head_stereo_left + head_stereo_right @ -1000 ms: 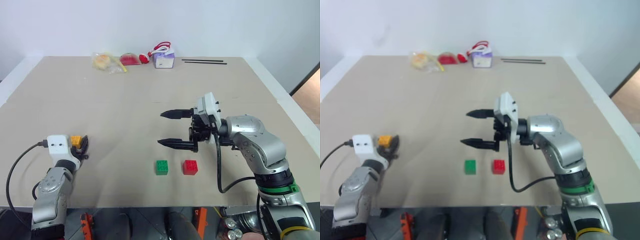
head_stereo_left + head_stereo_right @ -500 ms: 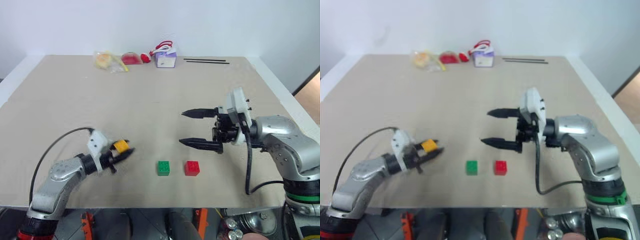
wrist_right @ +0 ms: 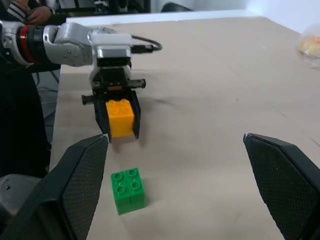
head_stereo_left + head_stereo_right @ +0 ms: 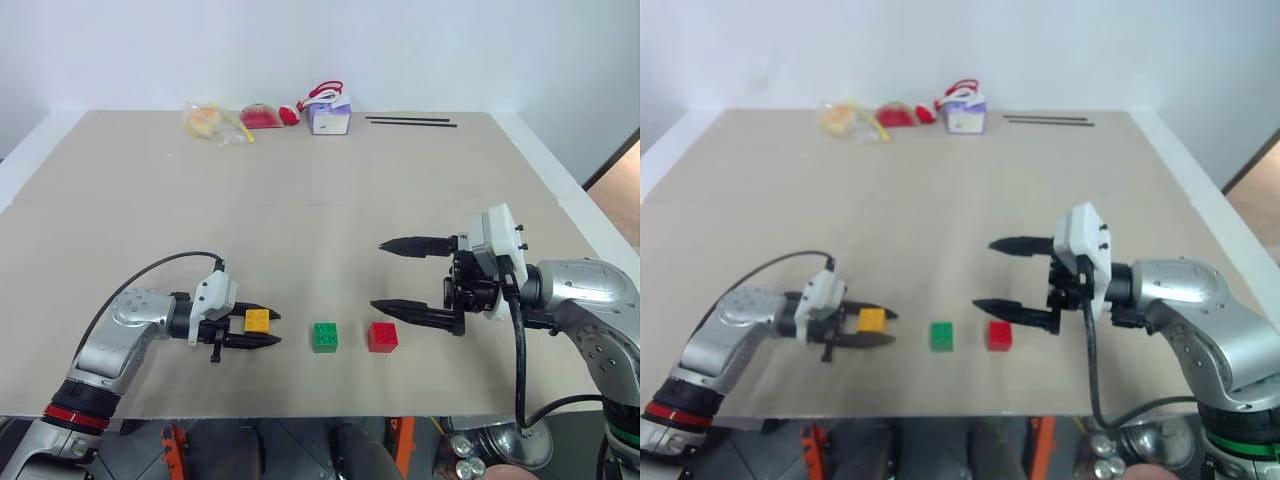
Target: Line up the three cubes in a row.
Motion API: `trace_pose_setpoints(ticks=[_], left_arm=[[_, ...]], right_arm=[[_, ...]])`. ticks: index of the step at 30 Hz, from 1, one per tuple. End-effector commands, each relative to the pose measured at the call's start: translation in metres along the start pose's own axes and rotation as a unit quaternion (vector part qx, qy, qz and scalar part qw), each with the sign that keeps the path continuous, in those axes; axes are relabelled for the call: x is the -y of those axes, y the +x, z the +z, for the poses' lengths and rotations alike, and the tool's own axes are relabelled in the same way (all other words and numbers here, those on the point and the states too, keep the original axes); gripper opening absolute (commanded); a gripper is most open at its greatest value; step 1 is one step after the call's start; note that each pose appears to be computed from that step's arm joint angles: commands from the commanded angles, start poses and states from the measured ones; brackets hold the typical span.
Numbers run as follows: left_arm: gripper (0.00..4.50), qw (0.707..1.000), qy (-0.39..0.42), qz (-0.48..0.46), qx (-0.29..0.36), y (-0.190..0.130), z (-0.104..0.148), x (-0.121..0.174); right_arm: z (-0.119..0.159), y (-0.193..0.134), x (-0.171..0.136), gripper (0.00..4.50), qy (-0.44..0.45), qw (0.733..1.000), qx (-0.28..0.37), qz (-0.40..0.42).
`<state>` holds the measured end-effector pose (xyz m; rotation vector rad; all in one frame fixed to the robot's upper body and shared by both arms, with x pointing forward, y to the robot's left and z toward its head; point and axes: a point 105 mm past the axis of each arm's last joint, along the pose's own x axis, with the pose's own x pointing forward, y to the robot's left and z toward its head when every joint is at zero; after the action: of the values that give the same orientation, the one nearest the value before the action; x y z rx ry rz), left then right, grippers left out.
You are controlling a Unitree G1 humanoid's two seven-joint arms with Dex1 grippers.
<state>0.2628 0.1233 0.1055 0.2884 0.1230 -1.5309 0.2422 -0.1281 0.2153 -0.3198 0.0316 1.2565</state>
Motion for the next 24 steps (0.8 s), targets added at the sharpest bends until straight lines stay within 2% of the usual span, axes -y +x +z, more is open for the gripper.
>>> trace_pose_setpoints(ticks=[1, 23, 24], left_arm=[[1.39, 1.000, 0.016, -0.011, -0.015, -0.002, -0.009, 0.005], [1.39, 1.000, 0.022, 0.001, -0.020, 0.006, -0.024, 0.005], [2.46, 1.000, 0.023, 0.001, -0.021, 0.006, -0.024, 0.005]], right_arm=[[0.009, -0.004, -0.008, 4.50, -0.017, 1.000, 0.002, 0.008], [0.008, -0.004, -0.007, 4.50, -0.022, 1.000, -0.007, 0.021], [0.007, -0.004, -0.007, 4.50, -0.021, 0.999, -0.008, 0.022]])
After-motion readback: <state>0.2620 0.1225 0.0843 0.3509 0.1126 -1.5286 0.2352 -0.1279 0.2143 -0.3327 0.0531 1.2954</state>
